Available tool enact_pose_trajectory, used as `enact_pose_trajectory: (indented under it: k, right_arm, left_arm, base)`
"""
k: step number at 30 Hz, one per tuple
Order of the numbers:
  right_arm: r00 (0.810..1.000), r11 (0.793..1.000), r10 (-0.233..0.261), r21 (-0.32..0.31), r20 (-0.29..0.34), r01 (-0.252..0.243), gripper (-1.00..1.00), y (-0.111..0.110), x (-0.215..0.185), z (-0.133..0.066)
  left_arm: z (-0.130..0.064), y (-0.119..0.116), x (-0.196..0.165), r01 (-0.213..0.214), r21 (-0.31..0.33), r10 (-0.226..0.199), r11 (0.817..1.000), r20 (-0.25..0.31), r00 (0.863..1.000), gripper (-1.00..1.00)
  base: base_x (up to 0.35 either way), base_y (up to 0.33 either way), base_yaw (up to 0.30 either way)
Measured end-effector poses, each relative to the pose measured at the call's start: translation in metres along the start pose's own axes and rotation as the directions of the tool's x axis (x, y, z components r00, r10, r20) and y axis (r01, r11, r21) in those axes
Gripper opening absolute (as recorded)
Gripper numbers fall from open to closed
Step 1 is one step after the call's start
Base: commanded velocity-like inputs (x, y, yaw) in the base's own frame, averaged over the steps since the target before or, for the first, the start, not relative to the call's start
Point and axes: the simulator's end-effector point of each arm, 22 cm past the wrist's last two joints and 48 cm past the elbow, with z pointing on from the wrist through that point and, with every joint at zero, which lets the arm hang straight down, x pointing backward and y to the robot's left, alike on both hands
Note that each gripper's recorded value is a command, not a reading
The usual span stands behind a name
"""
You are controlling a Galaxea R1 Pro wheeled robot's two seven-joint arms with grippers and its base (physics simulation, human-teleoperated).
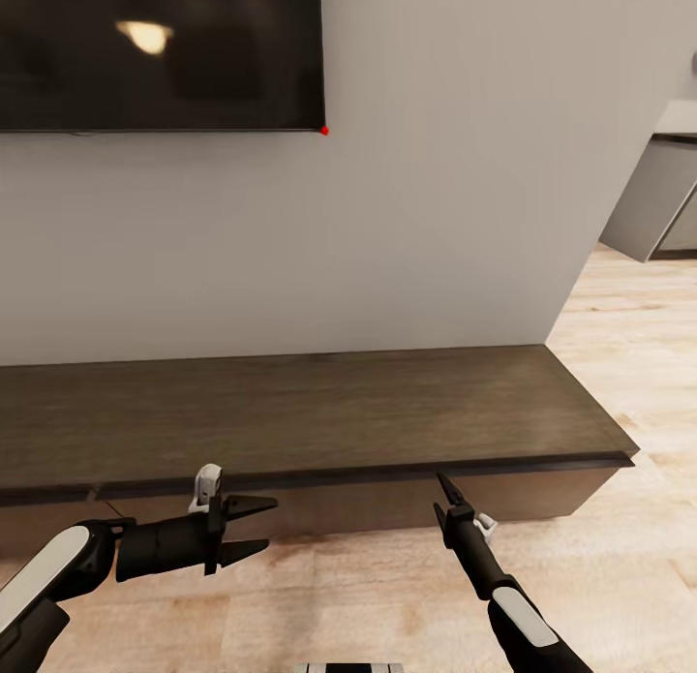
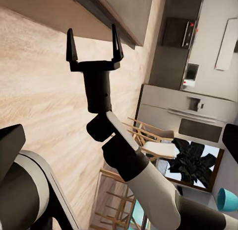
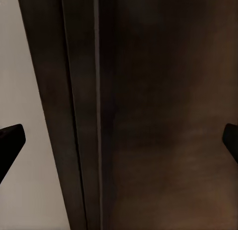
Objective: Place each of the two pumpkins and all three candles from the living room inside a cabinet in the living room (use any cabinet), then make sure every cabinet is closed, and position the cauldron so it is next to a table in the living room.
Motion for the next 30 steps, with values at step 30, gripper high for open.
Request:
enact_pose_trajectory:
  k: [30]
  right_arm:
    - [0.999,1.000,-0.027,0.005,-0.020,0.027,1.00,-0.0013,0.0045,0.0000]
  left_arm:
    - [-0.0001,-0.0001,-0.0003,0.000,0.000,0.000,1.000,0.001,1.000,1.00]
  base:
    - [0.039,0.000,0.000]
